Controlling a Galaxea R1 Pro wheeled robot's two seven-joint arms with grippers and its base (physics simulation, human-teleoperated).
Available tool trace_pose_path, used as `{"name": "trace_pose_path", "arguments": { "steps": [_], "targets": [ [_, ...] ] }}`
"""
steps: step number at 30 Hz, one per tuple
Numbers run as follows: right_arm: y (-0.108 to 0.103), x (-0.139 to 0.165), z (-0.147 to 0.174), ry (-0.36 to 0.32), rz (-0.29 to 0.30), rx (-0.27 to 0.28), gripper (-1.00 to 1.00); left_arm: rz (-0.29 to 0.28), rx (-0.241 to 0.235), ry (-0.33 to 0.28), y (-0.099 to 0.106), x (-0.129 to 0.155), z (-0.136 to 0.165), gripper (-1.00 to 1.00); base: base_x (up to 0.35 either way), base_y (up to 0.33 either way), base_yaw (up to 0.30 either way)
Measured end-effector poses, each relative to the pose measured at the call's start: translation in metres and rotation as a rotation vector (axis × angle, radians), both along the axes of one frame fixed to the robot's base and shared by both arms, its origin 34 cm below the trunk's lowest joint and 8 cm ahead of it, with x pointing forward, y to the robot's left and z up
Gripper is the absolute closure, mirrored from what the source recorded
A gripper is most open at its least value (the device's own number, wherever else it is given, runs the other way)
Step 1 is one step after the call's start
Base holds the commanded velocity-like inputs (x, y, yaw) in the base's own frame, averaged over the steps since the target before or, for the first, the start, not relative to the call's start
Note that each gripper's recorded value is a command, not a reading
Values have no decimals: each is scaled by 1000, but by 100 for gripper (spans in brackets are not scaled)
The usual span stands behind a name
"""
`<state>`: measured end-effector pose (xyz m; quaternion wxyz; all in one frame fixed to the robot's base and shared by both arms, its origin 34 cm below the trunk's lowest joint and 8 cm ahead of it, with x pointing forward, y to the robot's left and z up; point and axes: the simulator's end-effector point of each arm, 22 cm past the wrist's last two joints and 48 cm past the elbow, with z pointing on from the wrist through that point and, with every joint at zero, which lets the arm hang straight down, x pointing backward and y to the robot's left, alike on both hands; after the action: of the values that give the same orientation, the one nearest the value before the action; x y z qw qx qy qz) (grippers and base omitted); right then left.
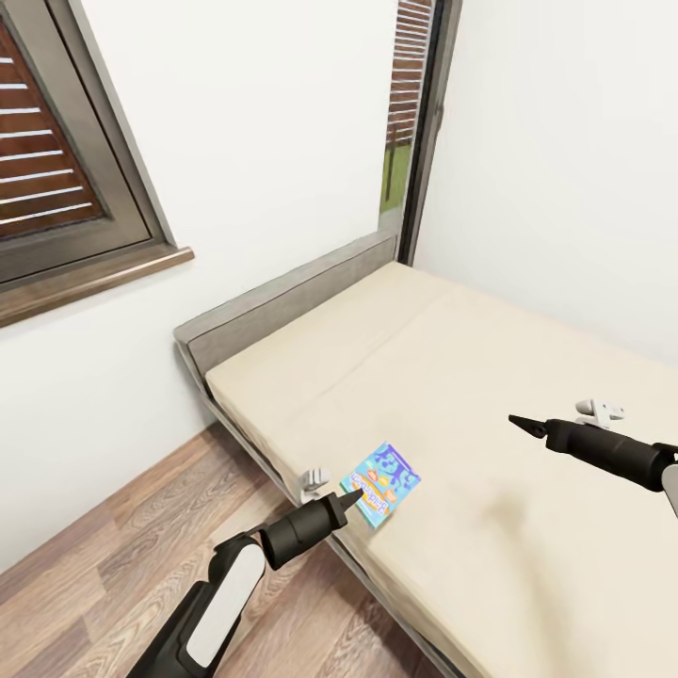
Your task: Put all the toys in the child's room - the three board games (two on the bed and one on the table), the two jigsaw puzzles on the table, and the tennis ball on the table - inside the toy box on the table in the child's room.
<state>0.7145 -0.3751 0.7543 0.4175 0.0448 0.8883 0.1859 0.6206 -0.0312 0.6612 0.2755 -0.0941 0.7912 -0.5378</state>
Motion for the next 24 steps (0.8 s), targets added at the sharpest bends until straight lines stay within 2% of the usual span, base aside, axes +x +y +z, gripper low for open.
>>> {"name": "trace_pose_path", "arguments": {
  "steps": [6, 12, 24],
  "targets": [
    [0, 0, 0, 0, 0, 0, -100, -1, -7, -2, -2, 0, 3, 100, 8, 0, -1],
    [0, 1, 11, 0, 0, 0, -100, -5, -16, -7, -5, 2, 19, 100, 2, 0, -35],
    [0, 4, 35, -1, 1, -1, -100, -6, -18, -15, -5, 5, 45, 100, 0, 0, -216]
  ]
}}
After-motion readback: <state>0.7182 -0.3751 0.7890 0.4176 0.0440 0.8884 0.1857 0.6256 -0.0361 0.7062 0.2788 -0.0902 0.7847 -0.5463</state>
